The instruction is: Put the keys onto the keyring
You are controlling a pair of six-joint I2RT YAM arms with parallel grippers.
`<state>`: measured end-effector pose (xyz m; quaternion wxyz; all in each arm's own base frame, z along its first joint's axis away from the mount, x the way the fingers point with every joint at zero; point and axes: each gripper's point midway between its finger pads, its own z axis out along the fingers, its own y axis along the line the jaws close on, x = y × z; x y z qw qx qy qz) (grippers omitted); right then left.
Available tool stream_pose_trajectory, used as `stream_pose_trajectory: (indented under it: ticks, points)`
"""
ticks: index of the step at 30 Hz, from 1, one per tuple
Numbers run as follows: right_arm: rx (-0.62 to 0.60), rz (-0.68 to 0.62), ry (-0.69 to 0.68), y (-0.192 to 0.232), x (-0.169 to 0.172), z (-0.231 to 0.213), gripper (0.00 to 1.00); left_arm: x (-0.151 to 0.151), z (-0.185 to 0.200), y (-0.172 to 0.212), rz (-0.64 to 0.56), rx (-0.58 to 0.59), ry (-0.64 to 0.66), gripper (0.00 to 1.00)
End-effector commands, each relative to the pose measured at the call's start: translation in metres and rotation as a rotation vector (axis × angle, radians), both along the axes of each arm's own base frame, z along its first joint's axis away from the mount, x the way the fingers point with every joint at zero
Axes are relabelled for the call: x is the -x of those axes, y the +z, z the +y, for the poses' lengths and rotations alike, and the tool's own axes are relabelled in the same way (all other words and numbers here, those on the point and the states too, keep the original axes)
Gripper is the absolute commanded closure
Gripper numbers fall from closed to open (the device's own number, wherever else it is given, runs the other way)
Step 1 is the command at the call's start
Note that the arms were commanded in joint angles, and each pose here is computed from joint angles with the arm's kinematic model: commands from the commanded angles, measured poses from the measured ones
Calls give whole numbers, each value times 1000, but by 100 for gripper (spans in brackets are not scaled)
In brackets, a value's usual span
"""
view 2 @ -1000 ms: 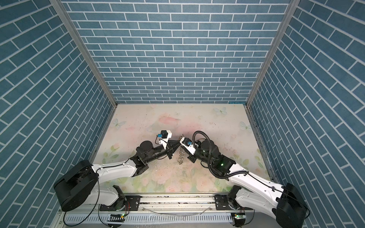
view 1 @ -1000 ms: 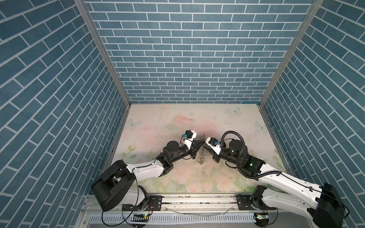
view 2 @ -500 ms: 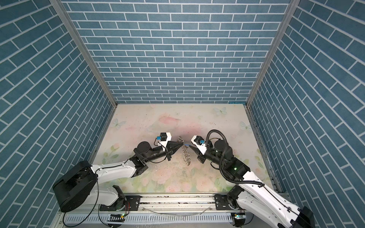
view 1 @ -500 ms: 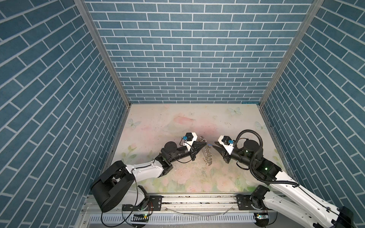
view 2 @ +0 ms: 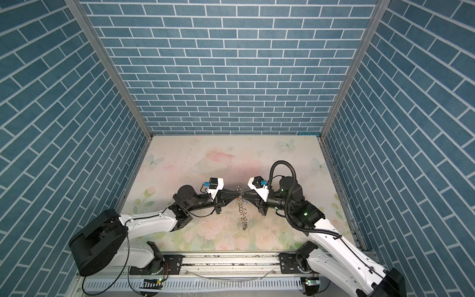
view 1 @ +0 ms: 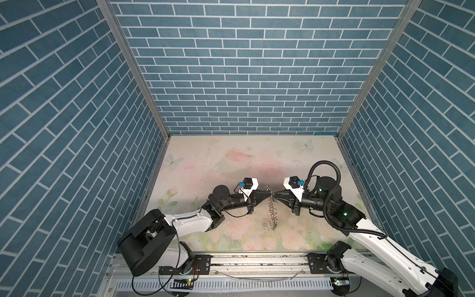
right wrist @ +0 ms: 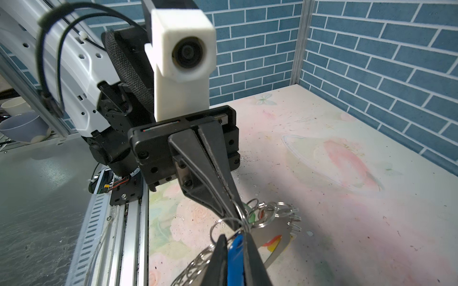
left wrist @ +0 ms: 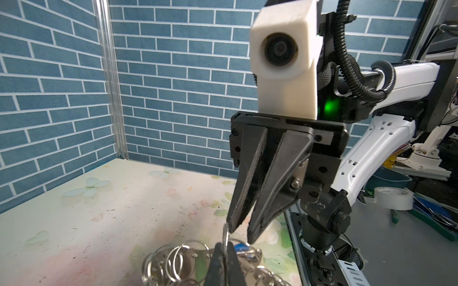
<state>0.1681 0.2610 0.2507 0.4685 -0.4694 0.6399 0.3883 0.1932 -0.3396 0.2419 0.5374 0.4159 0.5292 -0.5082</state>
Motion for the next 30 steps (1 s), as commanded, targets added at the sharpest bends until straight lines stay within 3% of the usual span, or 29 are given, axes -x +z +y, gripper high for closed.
stream_pose_trajectory:
  ticks: [1,15,30]
  points:
    - [-28,-2,16,15,2,1,87,7,2,16,-69,49,-31,100]
    - [-28,33,99,13,13,7,92,16,-1,18,-64,57,-100,100]
    - [-21,67,161,8,21,11,83,21,-2,20,-69,64,-134,100]
